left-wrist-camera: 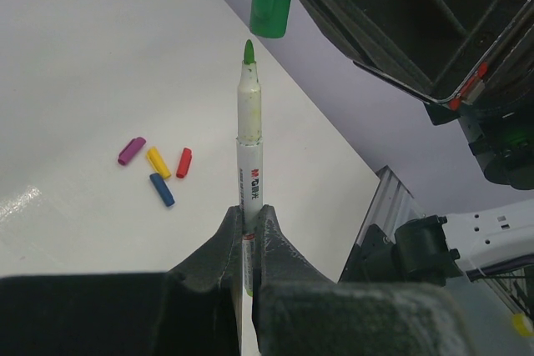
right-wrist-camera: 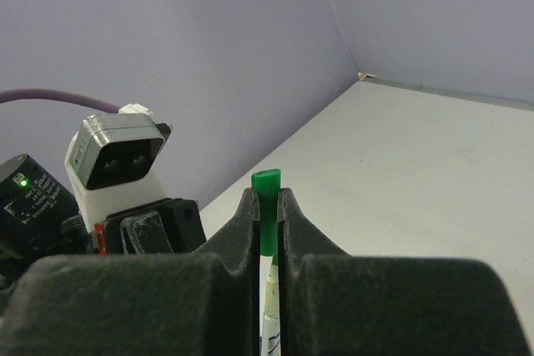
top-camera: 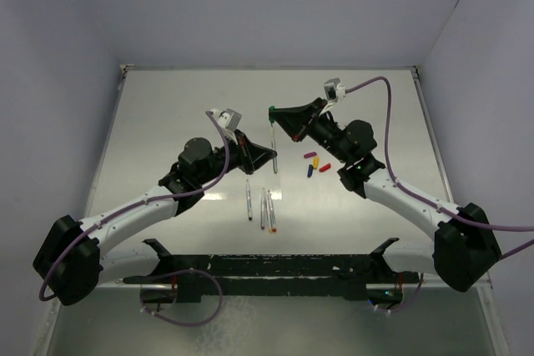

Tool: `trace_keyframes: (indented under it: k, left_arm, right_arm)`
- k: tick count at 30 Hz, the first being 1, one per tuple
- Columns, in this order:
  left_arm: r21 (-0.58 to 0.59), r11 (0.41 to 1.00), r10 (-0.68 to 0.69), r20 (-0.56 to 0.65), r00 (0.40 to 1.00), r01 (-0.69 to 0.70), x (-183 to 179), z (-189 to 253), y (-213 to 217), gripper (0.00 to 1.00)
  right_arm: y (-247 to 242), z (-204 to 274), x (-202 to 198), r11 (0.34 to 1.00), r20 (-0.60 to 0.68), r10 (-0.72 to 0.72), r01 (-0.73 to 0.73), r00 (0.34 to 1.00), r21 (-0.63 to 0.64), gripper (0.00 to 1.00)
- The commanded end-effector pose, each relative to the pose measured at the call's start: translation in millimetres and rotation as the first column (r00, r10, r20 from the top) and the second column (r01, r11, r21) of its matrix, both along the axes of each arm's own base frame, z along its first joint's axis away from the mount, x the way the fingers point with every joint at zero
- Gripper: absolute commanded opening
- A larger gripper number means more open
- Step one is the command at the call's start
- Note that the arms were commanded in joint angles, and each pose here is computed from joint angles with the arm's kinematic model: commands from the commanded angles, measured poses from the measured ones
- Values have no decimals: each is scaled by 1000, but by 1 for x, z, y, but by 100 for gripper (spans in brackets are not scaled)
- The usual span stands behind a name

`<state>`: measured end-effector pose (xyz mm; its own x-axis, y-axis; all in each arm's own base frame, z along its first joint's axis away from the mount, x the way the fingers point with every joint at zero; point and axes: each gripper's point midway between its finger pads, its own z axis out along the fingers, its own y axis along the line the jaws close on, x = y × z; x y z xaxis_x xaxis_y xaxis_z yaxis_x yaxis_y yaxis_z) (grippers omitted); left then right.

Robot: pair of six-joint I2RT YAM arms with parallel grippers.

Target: Insert the pens into the pen caps

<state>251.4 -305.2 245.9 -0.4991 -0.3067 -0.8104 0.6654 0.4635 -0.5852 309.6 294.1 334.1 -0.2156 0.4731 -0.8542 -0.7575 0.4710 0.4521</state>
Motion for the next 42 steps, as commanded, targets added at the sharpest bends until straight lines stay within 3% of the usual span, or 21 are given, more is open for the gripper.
trace_keyframes:
  k: [1, 22, 42]
  left_arm:
    - [-61, 998, -22, 71, 997, 26, -1, 29, -3, 0]
    - [-75, 997, 0, 72, 997, 5, 0, 33, 1, 0]
    - [-192, 981, 54, 155, 986, -24, 18, 73, 24, 0]
  right_arm:
    - [1, 7, -2, 1000, 42, 12, -12, 999, 9, 0]
    - [0, -5, -7, 1000, 27, 24, -24, 999, -19, 0]
    - [35, -47, -34, 945, -195, 298, -317, 934, -77, 0]
